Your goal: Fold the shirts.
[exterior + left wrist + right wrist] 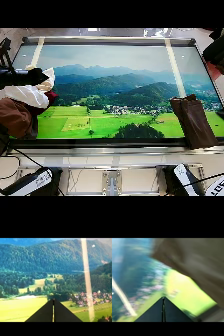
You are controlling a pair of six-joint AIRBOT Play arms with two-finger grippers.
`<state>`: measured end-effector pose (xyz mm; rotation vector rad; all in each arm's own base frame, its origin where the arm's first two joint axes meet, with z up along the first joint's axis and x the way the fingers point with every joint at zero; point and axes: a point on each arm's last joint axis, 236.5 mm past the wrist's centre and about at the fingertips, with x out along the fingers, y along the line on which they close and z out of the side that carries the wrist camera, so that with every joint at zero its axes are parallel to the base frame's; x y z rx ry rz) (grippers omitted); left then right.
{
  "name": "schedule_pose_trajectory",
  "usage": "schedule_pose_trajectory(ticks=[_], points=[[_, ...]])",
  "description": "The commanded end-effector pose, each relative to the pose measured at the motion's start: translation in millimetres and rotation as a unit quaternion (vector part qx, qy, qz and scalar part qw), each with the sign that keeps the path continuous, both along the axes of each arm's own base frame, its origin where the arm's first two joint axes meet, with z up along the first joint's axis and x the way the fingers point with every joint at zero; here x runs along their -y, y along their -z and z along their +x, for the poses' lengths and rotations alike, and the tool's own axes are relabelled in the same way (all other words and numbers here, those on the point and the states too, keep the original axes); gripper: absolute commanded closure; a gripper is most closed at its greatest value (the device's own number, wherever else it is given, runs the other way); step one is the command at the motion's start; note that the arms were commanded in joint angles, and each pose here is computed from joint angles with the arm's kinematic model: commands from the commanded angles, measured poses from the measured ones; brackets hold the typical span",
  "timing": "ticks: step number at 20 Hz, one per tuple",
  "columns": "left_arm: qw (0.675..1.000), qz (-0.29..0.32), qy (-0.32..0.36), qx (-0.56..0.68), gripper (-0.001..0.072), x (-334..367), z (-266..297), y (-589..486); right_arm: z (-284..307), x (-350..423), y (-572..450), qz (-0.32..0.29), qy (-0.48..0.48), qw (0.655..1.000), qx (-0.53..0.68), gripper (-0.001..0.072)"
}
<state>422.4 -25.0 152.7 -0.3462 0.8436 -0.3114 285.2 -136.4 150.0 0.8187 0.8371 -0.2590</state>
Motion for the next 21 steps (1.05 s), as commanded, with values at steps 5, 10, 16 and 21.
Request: schedule_pose_trajectory(ticks=[5,10,16,21], points=[[1.000,0.000,0.000,-0.001,0.0695,0,0,0,77,-194,-109,-0.032,-0.304,0.919,0.249,0.0704],[1.000,0.000,0.000,0.000,0.0696,0,0,0,83,-228,-100,-0.081,-0.345,0.902,0.247,0.0702],[1.000,0.000,0.000,0.000,0.0695,0,0,0,83,-228,-101,-0.079,-0.344,0.902,0.248,0.0702],[1.000,0.000,0.000,0.000,0.0695,0,0,0,83,-228,-101,-0.079,-0.344,0.902,0.248,0.0702]])
